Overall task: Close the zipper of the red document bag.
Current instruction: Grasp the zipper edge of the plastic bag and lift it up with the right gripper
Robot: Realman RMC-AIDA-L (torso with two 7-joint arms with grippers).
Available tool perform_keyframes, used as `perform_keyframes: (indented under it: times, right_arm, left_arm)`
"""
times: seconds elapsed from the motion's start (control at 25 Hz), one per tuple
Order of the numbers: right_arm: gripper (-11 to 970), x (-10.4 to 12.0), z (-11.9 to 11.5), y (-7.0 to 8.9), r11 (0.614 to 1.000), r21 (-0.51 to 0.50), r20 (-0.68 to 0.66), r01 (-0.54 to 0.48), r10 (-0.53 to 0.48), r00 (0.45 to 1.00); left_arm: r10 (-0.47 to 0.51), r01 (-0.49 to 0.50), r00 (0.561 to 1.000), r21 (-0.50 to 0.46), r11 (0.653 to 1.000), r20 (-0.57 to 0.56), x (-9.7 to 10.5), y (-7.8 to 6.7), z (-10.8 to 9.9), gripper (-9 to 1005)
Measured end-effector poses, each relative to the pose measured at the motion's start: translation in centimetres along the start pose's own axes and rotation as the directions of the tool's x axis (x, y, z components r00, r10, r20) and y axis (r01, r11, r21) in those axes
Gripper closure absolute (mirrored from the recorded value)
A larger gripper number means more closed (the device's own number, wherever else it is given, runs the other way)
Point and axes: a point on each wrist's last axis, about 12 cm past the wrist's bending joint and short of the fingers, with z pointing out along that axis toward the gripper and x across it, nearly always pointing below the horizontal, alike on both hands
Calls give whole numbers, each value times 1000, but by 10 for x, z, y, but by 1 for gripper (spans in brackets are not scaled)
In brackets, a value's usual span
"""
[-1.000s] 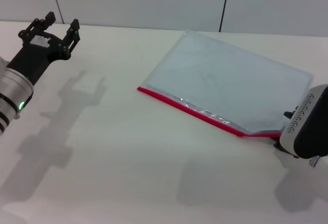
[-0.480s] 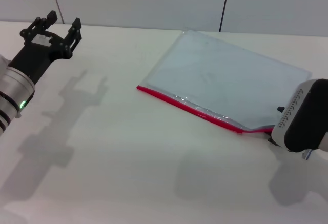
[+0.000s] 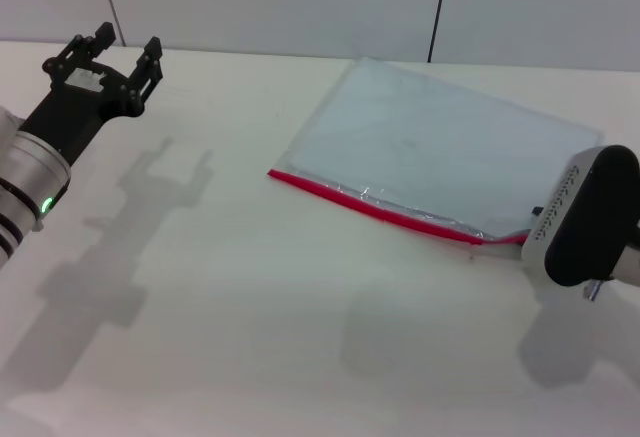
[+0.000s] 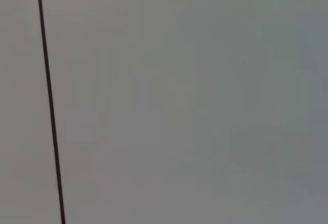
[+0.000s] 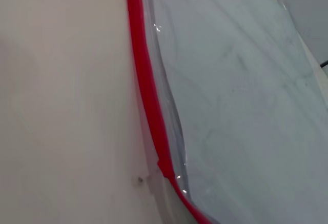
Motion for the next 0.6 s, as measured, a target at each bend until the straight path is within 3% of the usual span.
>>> perform_keyframes:
  times: [0.6]
  right_arm:
    - [733, -9, -5, -10, 996, 27, 28, -83, 82, 996]
  left_arm:
    - [-19, 19, 1000, 20, 1000, 7, -1, -2, 1, 481]
